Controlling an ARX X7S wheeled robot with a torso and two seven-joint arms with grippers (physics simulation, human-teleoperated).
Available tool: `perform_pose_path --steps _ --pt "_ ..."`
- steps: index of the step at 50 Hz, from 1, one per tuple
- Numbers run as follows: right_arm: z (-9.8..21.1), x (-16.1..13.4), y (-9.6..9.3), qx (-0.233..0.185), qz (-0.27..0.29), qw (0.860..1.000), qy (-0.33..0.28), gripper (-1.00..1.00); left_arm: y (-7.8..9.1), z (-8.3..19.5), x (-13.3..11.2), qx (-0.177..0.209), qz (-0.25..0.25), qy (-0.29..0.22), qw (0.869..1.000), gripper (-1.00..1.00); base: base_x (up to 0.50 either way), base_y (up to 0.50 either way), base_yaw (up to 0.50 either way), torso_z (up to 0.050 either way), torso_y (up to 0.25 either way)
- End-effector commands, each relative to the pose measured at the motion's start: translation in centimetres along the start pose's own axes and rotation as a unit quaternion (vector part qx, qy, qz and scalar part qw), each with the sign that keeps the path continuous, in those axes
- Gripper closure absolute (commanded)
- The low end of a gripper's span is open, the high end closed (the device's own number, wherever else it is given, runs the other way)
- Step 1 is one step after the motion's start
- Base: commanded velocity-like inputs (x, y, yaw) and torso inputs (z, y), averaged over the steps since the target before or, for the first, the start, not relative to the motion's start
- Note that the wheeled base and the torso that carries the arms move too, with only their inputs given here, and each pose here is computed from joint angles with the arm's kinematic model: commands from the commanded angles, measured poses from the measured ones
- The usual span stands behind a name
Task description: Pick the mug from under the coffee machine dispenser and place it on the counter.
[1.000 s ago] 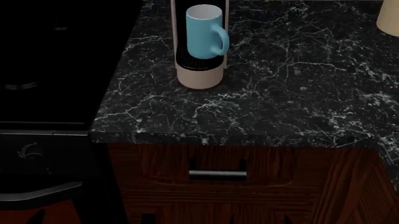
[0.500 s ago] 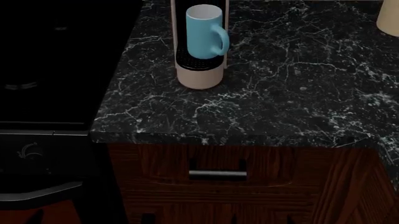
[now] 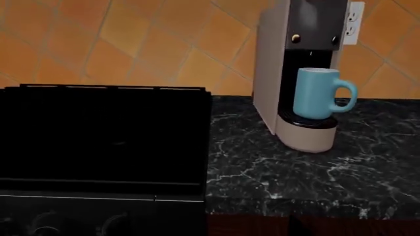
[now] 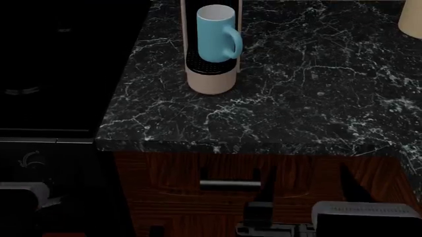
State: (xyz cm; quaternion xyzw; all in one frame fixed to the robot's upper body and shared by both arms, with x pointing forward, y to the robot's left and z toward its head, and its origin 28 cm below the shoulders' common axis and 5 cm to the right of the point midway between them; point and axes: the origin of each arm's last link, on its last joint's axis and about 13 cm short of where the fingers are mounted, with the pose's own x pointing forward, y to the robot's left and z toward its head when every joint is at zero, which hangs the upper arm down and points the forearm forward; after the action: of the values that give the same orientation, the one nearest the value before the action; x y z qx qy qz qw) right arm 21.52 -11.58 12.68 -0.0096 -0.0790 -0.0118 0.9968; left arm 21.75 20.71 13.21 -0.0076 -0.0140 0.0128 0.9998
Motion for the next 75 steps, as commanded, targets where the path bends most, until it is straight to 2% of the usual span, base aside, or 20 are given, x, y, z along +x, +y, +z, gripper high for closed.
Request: perform_pose_path --steps 1,7,9,17,27,32,44,75 --pt "5.9 -0.4 -0.4 -0.013 0.021 0.999 -0.043 -1.00 -0.2 6.2 -1.6 0.015 -0.011 -0.035 0.999 -1.00 0.00 0.00 0.00 0.000 0.000" --pt "8.4 -0.4 -0.4 -0.020 0.024 0.997 -0.066 -1.00 -0.1 8.9 -2.1 0.006 -0.016 -0.055 0.998 -1.00 0.00 0.00 0.00 0.000 0.000" --pt "8.9 -0.5 -0.4 -0.041 0.028 0.996 -0.071 -1.00 -0.1 9.5 -2.4 0.004 -0.016 -0.061 0.998 -1.00 0.00 0.00 0.00 0.000 0.000" --pt "12.7 -2.1 -0.5 -0.035 0.041 0.993 -0.109 -1.00 -0.2 11.8 -4.5 -0.003 -0.030 -0.083 0.996 -1.00 0.00 0.00 0.00 0.000 0.000" --pt "14.5 -2.9 -0.4 -0.031 0.043 0.991 -0.121 -1.00 0.1 14.1 -6.0 0.006 -0.035 -0.102 0.994 -1.00 0.00 0.00 0.00 0.000 0.000" --pt "15.4 -3.2 -0.4 -0.037 0.037 0.990 -0.129 -1.00 0.2 14.1 -6.1 0.007 -0.038 -0.102 0.994 -1.00 0.00 0.00 0.00 0.000 0.000" --pt "15.7 -3.6 -0.6 -0.021 0.036 0.989 -0.141 -1.00 0.6 14.8 -6.6 0.004 -0.027 -0.108 0.994 -1.00 0.08 0.00 0.00 0.000 0.000" --pt "15.7 -3.6 -0.7 -0.020 0.042 0.989 -0.143 -1.00 0.7 15.1 -6.8 -0.002 -0.022 -0.126 0.992 -1.00 0.39 0.00 0.00 0.000 0.000"
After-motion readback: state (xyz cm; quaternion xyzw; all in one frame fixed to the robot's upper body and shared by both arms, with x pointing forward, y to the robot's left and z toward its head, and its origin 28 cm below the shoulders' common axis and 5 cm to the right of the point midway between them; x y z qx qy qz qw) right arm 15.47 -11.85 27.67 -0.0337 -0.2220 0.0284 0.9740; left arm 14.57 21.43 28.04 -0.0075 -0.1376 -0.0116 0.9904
